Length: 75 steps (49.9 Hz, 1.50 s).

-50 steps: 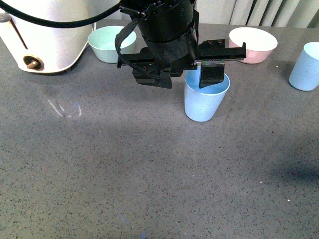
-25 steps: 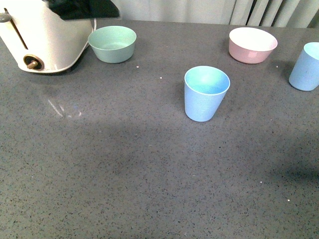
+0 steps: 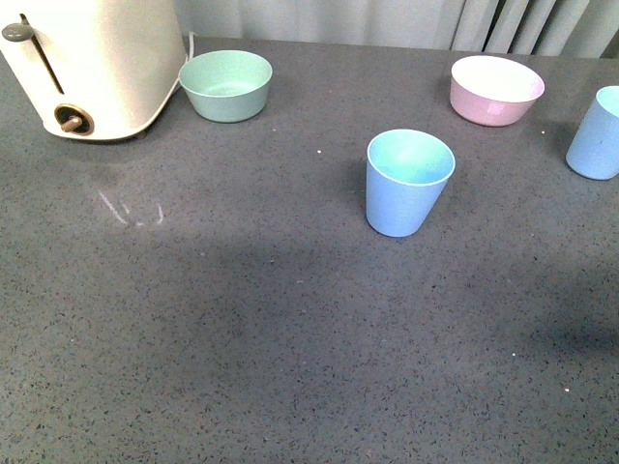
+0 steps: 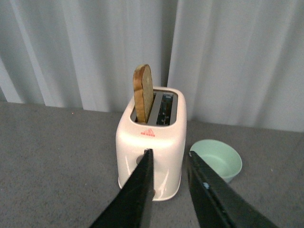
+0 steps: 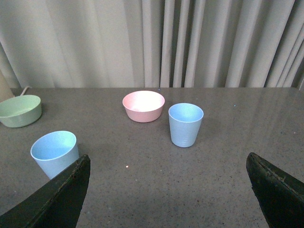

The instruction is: Stack blue cups with both arms

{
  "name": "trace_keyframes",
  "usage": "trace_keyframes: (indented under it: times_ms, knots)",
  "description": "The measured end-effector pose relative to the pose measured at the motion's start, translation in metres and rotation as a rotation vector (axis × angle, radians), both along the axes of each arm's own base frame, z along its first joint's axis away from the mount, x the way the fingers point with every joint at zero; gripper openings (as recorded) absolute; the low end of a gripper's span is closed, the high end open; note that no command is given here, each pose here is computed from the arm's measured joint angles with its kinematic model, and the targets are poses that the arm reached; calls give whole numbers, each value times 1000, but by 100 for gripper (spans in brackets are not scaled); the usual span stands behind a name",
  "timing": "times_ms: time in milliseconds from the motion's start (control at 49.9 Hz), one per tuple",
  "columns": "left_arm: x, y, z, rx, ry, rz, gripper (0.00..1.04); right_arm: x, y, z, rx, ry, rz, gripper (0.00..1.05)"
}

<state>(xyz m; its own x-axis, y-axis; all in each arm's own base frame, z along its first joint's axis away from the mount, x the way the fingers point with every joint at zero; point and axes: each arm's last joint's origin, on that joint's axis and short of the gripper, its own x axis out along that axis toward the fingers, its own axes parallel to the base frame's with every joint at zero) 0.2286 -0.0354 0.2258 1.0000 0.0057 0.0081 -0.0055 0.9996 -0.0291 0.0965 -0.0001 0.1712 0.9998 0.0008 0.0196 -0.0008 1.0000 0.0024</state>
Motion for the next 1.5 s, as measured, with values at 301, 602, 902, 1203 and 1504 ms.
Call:
trace_keyframes:
  times_ms: [301,602,902,1203,1504]
  knots:
    - [-46,20,-31,16,12,-6,2,0,0,0,0,0,-2,96]
    - [-75,35,-45,19,12,-8,2,0,0,0,0,0,-2,96]
    - [-92,35,-58,19,5,-9,2,0,0,0,0,0,-3,96]
    - [-104,35,-55,19,-4,-9,2,0,0,0,0,0,-3,96]
    - [-112,35,-54,19,-8,-9,2,0,0,0,0,0,-3,96]
